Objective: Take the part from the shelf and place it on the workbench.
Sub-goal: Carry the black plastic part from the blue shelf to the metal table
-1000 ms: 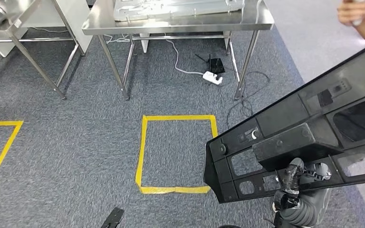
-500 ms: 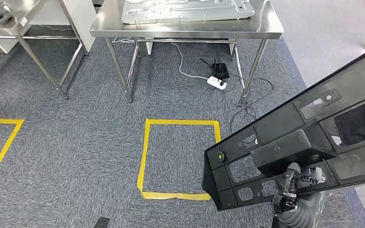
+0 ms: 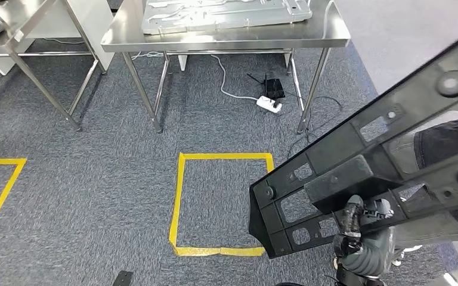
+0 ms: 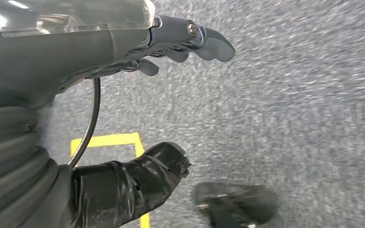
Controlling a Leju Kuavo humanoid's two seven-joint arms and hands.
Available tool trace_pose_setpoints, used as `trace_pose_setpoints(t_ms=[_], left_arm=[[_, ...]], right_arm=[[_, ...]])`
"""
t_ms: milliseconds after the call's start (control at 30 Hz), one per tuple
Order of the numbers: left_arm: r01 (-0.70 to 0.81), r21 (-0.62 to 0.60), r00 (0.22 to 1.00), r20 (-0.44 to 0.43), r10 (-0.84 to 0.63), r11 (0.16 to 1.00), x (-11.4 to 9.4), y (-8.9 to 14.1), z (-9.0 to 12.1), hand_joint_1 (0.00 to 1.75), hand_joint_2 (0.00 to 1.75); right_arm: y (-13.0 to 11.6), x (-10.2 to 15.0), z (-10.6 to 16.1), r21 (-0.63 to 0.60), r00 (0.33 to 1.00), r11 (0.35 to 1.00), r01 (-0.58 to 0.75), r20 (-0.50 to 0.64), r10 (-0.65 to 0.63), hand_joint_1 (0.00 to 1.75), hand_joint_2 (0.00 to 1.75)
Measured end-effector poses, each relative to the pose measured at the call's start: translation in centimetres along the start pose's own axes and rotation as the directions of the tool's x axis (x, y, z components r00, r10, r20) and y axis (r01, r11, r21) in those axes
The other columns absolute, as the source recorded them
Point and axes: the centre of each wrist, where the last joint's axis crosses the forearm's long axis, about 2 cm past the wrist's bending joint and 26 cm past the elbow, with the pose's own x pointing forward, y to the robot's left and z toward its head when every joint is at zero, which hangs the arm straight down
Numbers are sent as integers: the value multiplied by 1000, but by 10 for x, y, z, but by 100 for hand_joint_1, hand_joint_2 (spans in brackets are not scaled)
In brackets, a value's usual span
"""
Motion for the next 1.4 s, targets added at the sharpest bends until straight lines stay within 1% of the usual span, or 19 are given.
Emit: trace_pose_setpoints(t_ms=[100,200,333,600,733,833,900,1133,1233,1400], left_arm=[[-13,-12,999,-33,13,1000,0,-3,1,0,175],[-32,-22,998,-49,31,999,-3,-9,3,0,175],[-46,-25,999,-26,45,999,-4,-12,4,0,175],[-67,-7,998,3,67,998,-5,-11,4,0,175],[-77,30,997,19,77,997,-5,-4,2,0,175],[-93,64,995,38,91,994,-5,2,0,0,175],[-101,86,995,34,98,991,-6,8,-1,0,175],[-108,150,994,-5,110,983,-11,34,-8,0,175],[-107,158,994,-18,111,982,-15,38,-9,0,175],[-123,157,992,-11,126,980,-16,41,-10,0,175]], right_arm=[[-2,0,-1,-5,1000,1000,-15,-12,15,175,175],[-5,0,-2,-1,1000,1000,-27,11,27,175,175],[-10,1,-7,32,998,999,-29,48,27,175,175],[-10,0,-24,137,1000,991,-4,3,3,175,175],[-9,-2,-32,153,1000,988,6,7,-7,175,175],[-3,-7,-40,187,998,981,51,11,-54,175,175],[1,-12,-41,203,996,976,81,6,-84,175,175],[14,-28,-37,172,991,977,123,25,-129,175,175],[15,-31,-35,157,992,980,120,20,-124,175,175],[14,-38,-31,137,994,985,108,1,-110,175,175]])
